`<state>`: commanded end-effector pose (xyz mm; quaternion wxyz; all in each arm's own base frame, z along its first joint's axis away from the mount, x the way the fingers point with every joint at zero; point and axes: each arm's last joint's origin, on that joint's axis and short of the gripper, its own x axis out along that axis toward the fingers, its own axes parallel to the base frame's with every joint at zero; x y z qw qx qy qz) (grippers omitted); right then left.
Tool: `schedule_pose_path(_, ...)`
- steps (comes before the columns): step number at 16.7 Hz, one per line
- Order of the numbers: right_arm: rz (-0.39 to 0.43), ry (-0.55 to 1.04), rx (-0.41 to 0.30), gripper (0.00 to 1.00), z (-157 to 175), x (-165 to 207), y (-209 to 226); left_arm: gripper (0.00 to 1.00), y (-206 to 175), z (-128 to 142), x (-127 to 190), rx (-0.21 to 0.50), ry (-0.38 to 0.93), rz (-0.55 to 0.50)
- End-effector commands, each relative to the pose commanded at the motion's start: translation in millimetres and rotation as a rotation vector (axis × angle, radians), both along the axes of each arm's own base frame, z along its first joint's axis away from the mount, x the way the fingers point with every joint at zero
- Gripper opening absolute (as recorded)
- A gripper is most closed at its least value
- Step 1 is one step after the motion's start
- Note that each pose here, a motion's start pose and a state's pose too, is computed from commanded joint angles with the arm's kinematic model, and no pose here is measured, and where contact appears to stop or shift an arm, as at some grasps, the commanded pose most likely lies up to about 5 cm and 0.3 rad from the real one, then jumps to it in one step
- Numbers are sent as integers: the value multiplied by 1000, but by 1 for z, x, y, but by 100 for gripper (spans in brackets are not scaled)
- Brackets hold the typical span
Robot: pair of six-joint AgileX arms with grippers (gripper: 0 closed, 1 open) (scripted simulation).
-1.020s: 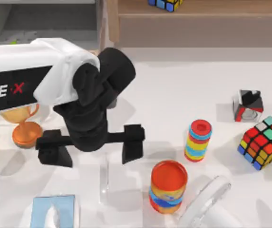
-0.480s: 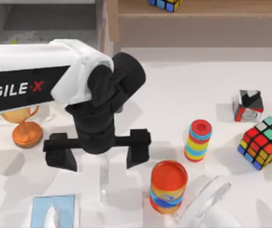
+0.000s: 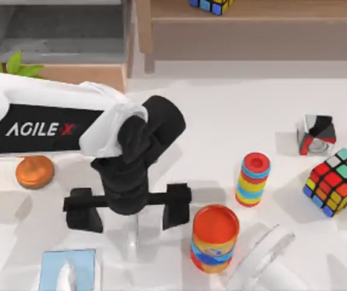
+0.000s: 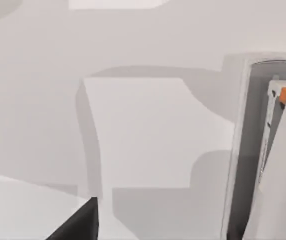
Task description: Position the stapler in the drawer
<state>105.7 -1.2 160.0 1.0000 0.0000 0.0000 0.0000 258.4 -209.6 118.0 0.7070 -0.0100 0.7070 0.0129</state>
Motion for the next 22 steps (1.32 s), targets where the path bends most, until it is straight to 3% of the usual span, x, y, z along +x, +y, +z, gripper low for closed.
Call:
schedule_pose_path(4, 0, 0, 0, 100, 0, 0, 0, 100, 0, 0, 0, 0, 0, 0)
schedule_pose_path(17, 0, 0, 0, 100, 0, 0, 0, 2, 0, 0, 0, 0, 0, 0)
schedule_pose_path(22, 0, 0, 0, 100, 0, 0, 0, 0, 0, 0, 0, 0, 0, 0)
